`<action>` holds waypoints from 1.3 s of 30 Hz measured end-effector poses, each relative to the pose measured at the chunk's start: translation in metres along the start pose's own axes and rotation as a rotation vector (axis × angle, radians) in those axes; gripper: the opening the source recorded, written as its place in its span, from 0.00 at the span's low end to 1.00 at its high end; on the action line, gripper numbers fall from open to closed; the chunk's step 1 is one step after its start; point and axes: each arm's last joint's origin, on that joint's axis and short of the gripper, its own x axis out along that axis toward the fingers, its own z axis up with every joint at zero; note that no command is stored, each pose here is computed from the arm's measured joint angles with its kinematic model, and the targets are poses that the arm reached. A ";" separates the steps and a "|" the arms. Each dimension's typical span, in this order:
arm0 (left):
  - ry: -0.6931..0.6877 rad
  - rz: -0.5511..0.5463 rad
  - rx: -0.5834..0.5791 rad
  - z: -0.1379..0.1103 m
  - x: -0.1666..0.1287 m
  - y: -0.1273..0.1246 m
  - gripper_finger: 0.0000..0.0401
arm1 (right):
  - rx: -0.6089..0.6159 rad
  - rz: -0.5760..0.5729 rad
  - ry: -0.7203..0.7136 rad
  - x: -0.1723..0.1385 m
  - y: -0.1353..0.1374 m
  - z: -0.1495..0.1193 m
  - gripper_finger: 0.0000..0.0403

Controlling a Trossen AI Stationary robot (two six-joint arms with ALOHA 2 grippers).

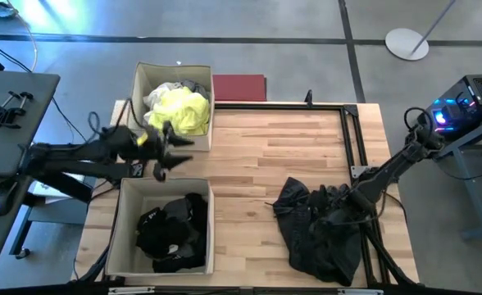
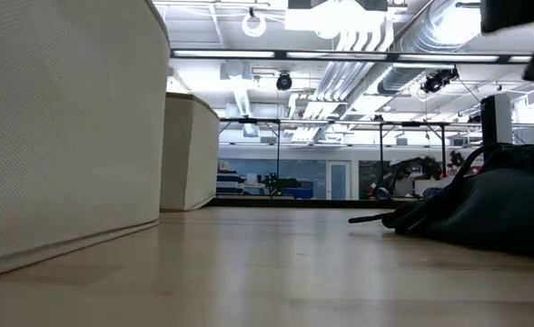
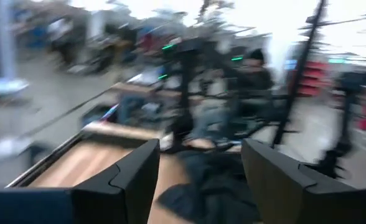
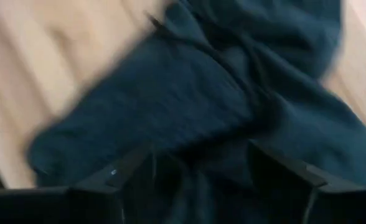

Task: Sort clothes
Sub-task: Put the black shorts into the bottom laundry organizer

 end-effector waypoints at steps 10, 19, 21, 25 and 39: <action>-0.107 -0.180 0.237 -0.042 0.034 -0.056 0.51 | 0.122 -0.211 0.196 0.003 -0.030 0.009 0.71; -0.127 -0.109 0.316 -0.057 0.059 -0.082 0.51 | 0.020 -0.137 0.209 0.038 -0.006 0.014 0.68; -0.118 -0.115 0.319 -0.057 0.064 -0.086 0.51 | -0.015 -0.121 0.221 0.053 0.001 0.014 0.67; -0.092 -0.117 0.330 -0.060 0.076 -0.091 0.51 | -0.075 -0.103 0.291 0.087 0.012 0.011 0.64; -0.120 -0.128 0.542 -0.083 0.095 -0.109 0.51 | -0.129 -0.292 -0.058 0.107 0.010 0.022 0.05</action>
